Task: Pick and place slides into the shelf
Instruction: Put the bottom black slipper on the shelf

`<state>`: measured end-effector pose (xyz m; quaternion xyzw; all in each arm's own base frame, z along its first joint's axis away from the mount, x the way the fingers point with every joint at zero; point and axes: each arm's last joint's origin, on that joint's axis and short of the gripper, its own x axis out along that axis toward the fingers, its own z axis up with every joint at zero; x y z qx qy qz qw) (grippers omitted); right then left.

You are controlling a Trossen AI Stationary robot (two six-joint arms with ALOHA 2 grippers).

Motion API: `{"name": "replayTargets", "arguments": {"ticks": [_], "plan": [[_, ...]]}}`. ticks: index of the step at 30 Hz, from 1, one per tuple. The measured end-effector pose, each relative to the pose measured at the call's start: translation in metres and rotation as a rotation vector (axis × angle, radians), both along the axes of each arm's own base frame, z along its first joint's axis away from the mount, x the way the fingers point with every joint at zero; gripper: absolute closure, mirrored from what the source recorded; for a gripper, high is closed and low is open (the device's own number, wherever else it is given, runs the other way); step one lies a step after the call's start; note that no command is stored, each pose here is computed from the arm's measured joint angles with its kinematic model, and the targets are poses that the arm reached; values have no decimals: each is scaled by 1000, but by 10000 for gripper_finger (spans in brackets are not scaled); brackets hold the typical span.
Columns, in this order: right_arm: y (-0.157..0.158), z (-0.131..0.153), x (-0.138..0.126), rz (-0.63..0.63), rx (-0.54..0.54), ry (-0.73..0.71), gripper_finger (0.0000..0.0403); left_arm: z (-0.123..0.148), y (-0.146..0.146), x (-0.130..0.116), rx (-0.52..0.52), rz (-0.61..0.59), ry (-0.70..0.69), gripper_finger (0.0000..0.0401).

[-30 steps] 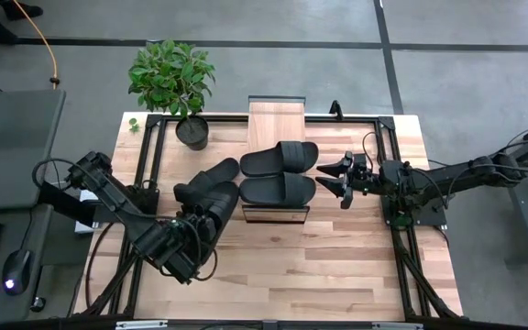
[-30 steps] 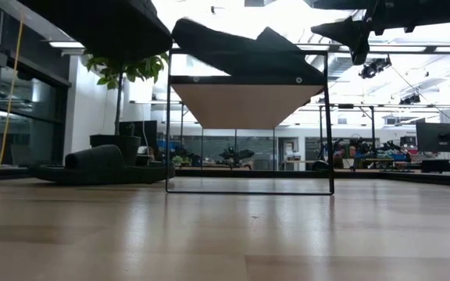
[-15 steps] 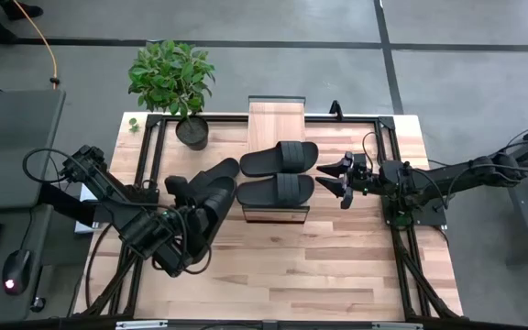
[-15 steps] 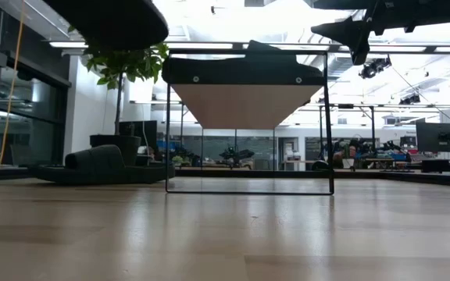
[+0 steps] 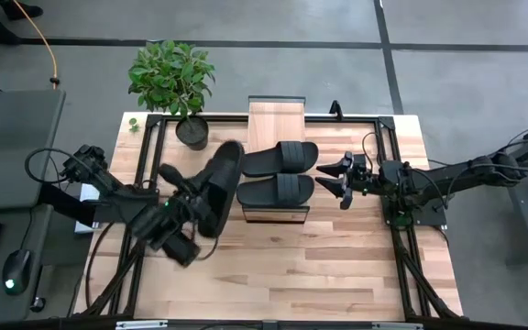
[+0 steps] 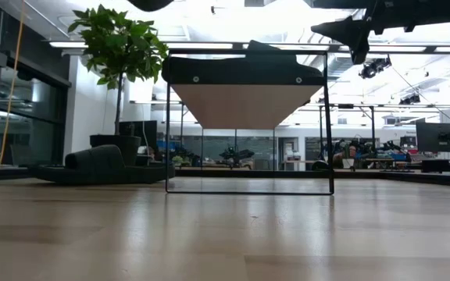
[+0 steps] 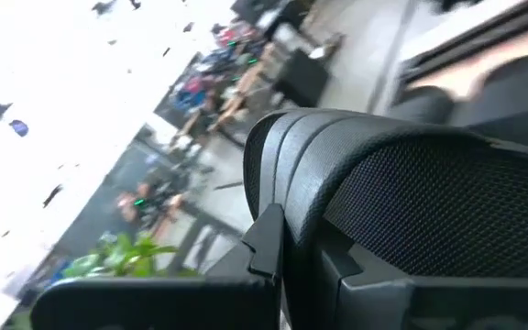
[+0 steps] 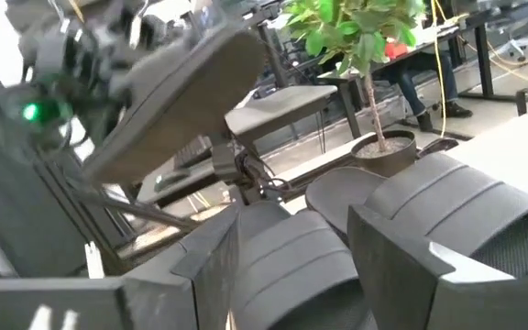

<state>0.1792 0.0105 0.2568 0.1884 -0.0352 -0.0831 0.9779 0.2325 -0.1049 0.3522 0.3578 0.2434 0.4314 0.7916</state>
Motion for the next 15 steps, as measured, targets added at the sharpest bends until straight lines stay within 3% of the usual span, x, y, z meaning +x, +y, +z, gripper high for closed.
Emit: {"name": "replayTargets", "arguments": {"ticks": [4, 10, 15], "plan": [[5, -1, 5, 2, -98, -2, 210, 2, 26, 11, 60, 109, -38, 391], [12, 2, 14, -50, -251, -52, 210, 23, 74, 25, 37, 308, -123, 391], [12, -1, 22, -98, -274, -25, 210, 52, 103, 33, 19, 426, -198, 391]]}}
